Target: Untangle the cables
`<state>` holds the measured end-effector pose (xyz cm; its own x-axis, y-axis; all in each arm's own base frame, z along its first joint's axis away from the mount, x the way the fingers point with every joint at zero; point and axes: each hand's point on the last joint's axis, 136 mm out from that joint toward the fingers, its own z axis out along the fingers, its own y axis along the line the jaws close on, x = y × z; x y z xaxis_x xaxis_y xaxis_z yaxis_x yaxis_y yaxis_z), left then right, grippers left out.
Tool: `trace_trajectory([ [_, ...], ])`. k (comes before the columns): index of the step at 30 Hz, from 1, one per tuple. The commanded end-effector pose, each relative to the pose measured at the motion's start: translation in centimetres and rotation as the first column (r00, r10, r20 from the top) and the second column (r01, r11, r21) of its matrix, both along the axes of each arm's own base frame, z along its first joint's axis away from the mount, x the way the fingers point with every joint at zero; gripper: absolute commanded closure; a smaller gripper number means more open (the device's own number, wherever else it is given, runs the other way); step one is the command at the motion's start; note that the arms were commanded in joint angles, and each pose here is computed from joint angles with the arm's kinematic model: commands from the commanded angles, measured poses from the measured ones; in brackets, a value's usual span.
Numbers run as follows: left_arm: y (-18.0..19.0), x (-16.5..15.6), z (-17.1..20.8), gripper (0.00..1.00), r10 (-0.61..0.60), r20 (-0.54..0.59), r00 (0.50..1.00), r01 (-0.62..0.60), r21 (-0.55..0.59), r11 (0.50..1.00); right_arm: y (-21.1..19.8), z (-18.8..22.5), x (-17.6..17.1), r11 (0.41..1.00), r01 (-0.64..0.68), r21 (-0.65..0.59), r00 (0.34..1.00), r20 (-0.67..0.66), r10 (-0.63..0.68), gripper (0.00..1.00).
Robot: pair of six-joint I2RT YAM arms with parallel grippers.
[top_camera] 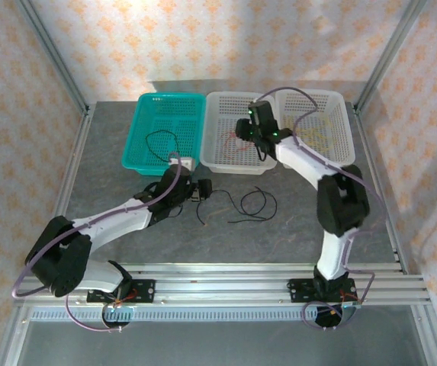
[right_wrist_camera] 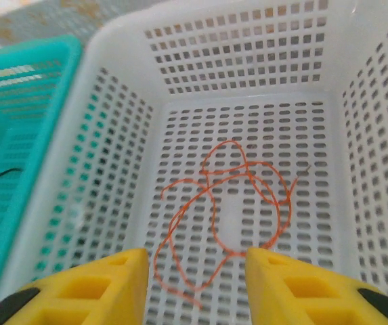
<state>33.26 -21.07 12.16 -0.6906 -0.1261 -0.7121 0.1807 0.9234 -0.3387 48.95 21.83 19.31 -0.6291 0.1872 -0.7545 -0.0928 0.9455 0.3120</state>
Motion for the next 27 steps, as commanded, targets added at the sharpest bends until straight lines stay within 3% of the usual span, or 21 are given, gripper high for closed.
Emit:
trace_trajectory([
  [1, -2.1, -0.4, -0.3, 0.25, -0.088, -0.012, 0.996, 0.088, 0.065, 0.994, -0.9, 2.3, -2.8, 0.999, 0.035, 0.042, 0.998, 0.053, -0.037, 0.59],
  [5, -4.2, -0.3, -1.0, 0.26, -0.088, -0.037, 0.995, 0.090, 0.068, 0.994, -3.1, 0.9, -6.9, 0.995, 0.085, 0.049, 0.996, 0.026, -0.086, 0.60],
  [11, -7.3, -0.2, -2.0, 0.29, 0.004, -0.096, 0.995, -0.003, 0.010, 1.000, -7.3, -0.1, -12.1, 0.980, 0.190, 0.059, 0.981, 0.021, -0.192, 0.62],
  [16, -8.4, -0.5, -3.5, 0.40, 0.091, -0.138, 0.986, -0.087, 0.037, 0.996, -10.3, 1.2, -15.4, 0.959, 0.263, 0.101, 0.960, 0.071, -0.271, 0.64],
  [27, -9.3, -0.7, -5.0, 0.49, 0.231, -0.074, 0.970, -0.223, 0.106, 0.969, -12.9, 3.7, -17.8, 0.949, 0.290, 0.121, 0.936, 0.170, -0.308, 0.65],
])
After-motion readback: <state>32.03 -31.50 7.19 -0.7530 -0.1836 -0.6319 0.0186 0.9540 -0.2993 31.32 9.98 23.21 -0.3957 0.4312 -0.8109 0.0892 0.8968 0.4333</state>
